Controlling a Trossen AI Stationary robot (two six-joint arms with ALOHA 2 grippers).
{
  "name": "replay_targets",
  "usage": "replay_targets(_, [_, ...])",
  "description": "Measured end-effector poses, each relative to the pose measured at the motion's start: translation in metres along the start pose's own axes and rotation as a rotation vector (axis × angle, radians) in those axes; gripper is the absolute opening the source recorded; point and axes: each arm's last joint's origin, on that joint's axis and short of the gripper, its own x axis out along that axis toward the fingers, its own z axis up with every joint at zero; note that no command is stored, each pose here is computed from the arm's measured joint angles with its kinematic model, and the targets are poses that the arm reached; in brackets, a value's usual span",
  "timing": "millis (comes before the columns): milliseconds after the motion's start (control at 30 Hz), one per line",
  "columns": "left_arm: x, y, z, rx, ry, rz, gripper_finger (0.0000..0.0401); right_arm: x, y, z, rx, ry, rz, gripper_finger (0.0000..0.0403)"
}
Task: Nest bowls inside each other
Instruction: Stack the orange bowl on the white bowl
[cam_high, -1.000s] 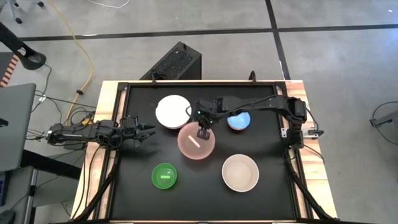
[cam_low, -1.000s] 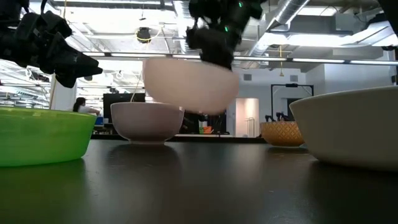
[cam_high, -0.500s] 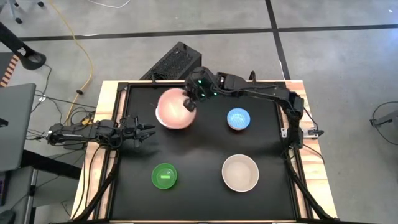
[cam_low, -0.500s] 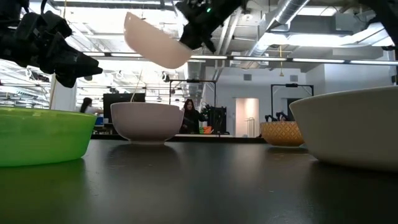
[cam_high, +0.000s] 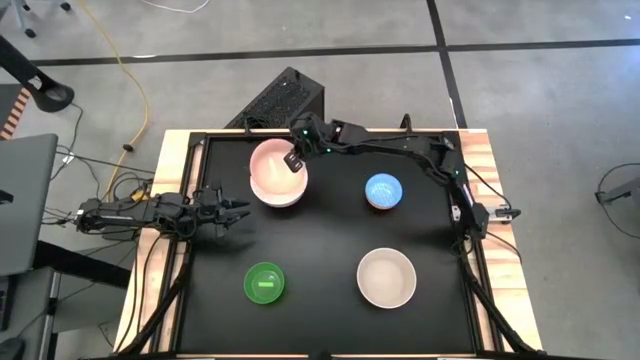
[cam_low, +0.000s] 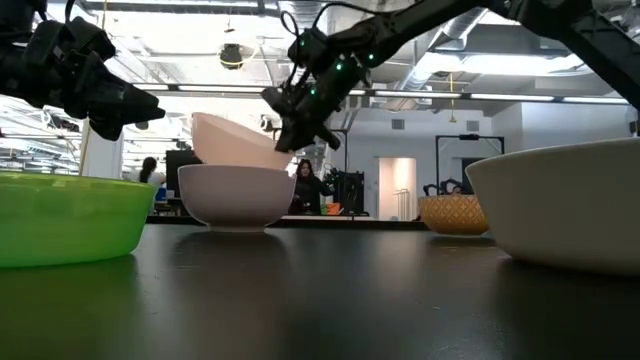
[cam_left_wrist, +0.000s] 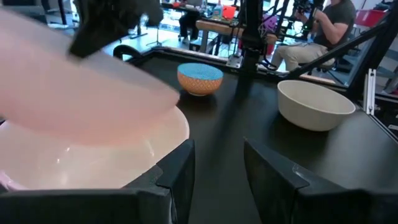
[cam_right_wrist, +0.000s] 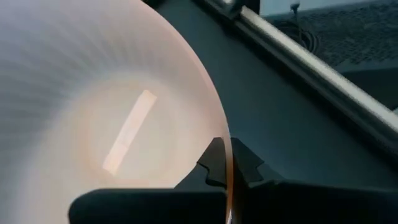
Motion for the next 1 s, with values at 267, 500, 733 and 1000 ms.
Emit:
replay_targets(267, [0.000, 0.000, 0.000, 0.002, 0.000, 0.000, 0.0128, 0.012, -0.002, -0.005, 0.020, 0.003, -0.016, 0.0006])
replay_targets(500, [0.000, 0.000, 0.000, 0.002, 0.001, 0.000, 0.0128, 0.012, -0.002, -0.010, 0.016, 0.039, -0.033, 0.0006])
replay_targets(733, [0.000, 0.000, 0.000, 0.002, 0.001, 0.000, 0.0128, 0.013, -0.002, -0.010, 0.016, 0.044, -0.035, 0.0050])
replay_targets(1000, [0.000, 0.000, 0.000, 0.001, 0.000, 0.000, 0.0128, 0.013, 0.007, -0.014, -0.009, 0.044, -0.036, 0.0103])
